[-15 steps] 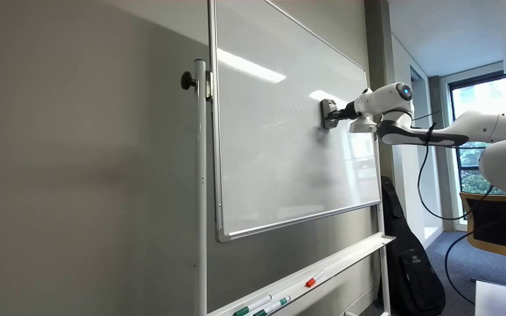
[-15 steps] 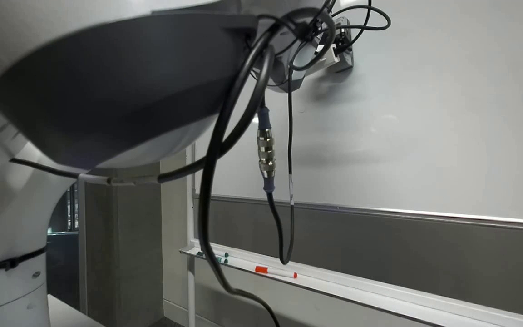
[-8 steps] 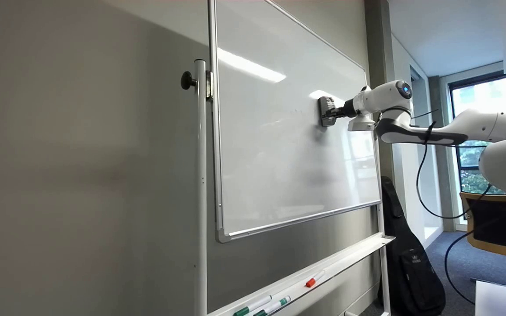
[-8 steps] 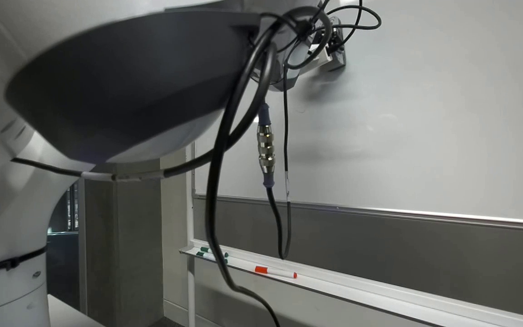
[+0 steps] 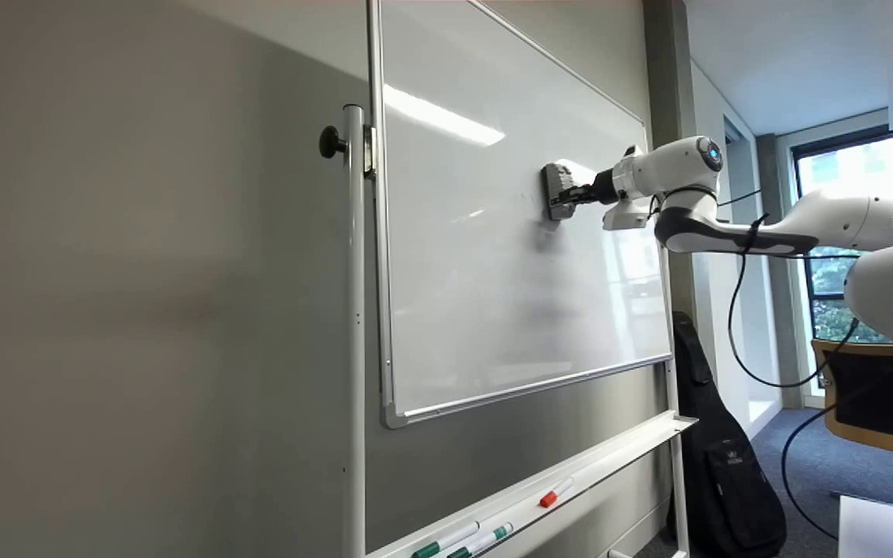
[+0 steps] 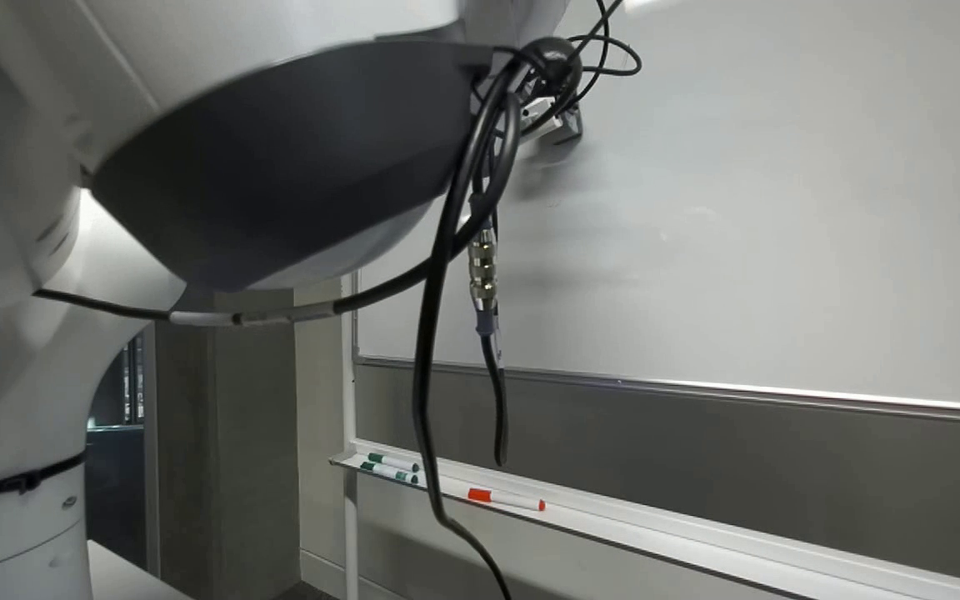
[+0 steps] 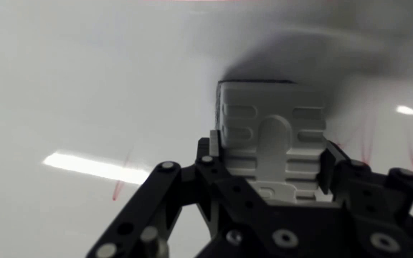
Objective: Wipe the white board with the grey eraser
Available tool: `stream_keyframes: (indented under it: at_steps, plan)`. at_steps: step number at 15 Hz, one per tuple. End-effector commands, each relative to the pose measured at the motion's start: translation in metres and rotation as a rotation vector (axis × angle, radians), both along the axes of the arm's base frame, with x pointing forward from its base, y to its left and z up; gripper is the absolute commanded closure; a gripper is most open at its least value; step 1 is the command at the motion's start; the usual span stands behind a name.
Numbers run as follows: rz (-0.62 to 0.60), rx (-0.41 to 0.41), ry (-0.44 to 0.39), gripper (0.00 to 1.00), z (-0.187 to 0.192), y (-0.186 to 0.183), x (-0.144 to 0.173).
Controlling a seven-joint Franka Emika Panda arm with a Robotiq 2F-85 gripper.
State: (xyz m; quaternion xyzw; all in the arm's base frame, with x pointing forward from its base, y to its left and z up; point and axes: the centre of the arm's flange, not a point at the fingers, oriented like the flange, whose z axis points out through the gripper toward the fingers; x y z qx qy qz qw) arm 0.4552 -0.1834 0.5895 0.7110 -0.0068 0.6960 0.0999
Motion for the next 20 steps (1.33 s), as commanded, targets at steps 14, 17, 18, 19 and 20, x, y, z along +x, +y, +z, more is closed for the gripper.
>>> stream_keyframes:
  at_steps: [14, 17, 18, 19, 20]
  plan:
    - [0.246, -0.031, 0.192, 0.62, -0.092, 0.118, 0.033]
    - [0.231, -0.018, 0.219, 0.62, -0.108, 0.106, 0.032]
    - [0.227, -0.014, 0.228, 0.62, -0.114, 0.101, 0.032]
    - [0.221, -0.007, 0.239, 0.62, -0.12, 0.096, 0.031]
    - [0.213, -0.002, 0.248, 0.62, -0.127, 0.09, 0.03]
